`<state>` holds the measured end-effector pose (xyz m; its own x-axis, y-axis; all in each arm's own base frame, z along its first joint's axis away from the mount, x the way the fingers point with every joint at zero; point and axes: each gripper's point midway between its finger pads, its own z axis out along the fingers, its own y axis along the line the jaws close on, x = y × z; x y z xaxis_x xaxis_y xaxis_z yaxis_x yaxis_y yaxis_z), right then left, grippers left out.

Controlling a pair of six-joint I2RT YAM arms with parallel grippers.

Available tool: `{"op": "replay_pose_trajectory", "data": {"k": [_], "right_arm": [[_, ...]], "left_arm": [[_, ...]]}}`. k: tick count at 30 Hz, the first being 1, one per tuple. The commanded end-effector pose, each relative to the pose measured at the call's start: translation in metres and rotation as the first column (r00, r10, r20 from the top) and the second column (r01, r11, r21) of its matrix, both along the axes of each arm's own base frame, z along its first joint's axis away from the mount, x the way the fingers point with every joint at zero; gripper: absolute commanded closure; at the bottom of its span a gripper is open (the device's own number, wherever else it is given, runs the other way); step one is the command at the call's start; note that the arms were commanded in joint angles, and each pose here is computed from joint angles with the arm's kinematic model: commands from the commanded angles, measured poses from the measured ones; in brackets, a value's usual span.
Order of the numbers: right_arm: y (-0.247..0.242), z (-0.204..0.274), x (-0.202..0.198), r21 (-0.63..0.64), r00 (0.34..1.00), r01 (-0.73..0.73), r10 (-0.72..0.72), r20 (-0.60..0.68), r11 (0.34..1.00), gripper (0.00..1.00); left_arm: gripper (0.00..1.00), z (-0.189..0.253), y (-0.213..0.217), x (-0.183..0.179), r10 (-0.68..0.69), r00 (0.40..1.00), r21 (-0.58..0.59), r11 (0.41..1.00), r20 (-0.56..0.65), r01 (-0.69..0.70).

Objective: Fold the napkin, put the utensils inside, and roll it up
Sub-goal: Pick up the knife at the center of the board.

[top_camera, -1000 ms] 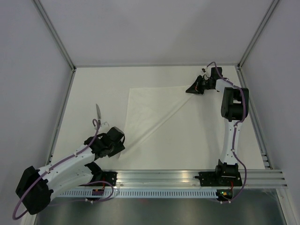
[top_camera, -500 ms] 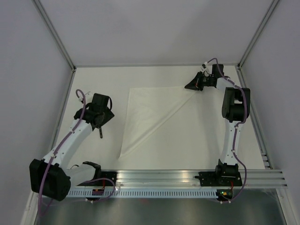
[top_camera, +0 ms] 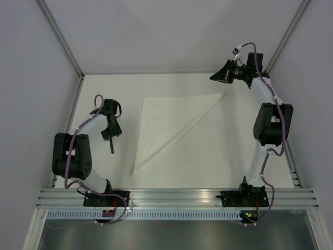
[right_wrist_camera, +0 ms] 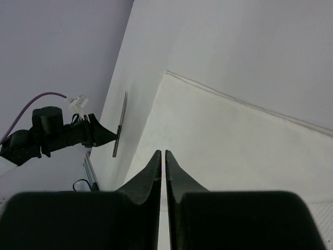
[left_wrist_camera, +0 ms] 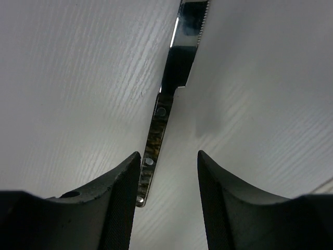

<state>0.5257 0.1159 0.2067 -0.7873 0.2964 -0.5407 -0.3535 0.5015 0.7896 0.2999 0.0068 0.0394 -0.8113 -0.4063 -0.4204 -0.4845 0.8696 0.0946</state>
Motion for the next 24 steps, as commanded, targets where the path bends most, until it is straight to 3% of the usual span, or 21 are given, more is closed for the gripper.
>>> {"op": "replay_pose_trajectory", "data": {"k": [1,7,13,19,24], "right_arm": [[-0.019,0.032,-0.008,0.004,0.997,-0.007,0.007,0.076,1.000,0.89],[-0.048,0.037,-0.012,0.011,0.996,0.025,-0.026,0.087,1.000,0.89],[-0.064,0.038,-0.021,0.008,0.995,0.035,-0.035,0.091,0.999,0.89],[-0.082,0.039,-0.028,0.014,0.995,0.056,-0.057,0.086,0.998,0.89],[-0.089,0.037,-0.032,0.002,0.995,0.057,-0.057,0.087,0.998,0.89]], "left_arm": [[0.46,0.002,0.013,0.021,-0.043,0.999,-0.008,0.999,0.033,0.043],[0.44,-0.019,0.024,0.021,-0.050,0.999,-0.064,0.997,-0.008,0.050],[0.50,-0.047,0.013,0.021,-0.069,0.996,-0.152,0.987,-0.058,0.059],[0.80,-0.053,0.003,0.024,-0.097,0.994,-0.211,0.974,-0.054,0.084],[0.83,-0.050,0.001,0.030,-0.095,0.994,-0.224,0.971,-0.045,0.082]]}}
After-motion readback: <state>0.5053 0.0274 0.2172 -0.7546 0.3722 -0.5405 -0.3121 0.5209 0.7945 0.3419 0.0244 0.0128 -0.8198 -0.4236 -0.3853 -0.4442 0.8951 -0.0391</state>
